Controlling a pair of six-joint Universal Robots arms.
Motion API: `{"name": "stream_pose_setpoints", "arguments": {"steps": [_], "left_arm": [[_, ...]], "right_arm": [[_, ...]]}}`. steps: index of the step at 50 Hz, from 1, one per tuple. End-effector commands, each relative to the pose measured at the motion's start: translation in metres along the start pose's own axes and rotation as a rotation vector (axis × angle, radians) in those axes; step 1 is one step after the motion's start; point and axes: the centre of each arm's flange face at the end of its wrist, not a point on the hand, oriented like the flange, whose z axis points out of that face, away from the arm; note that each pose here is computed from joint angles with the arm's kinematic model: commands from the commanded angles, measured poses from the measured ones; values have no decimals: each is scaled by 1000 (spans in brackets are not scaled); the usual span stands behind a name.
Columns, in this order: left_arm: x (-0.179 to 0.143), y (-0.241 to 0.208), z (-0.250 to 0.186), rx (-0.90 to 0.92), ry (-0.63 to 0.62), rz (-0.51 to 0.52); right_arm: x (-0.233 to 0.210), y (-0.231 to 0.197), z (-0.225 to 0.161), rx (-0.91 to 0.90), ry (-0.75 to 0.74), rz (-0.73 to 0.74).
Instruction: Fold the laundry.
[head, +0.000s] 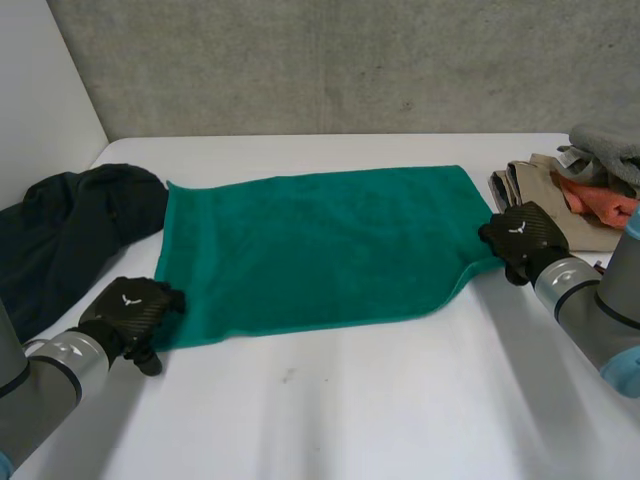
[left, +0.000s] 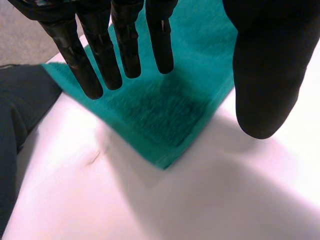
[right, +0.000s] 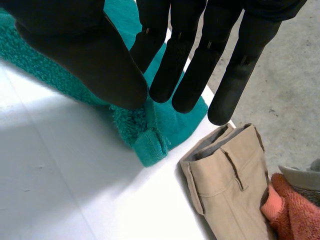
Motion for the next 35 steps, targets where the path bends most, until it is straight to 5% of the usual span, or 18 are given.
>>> {"name": "stream_pose_setpoints", "arguments": {"steps": [1,35], "left_arm": [[-14,14,27,-13,-36,10],[-19,-14,61,131,-59,39]], "right_arm": [[-3,3,-2,-10,-8,-9],[1,8,-3,-26,0,-11]]}}
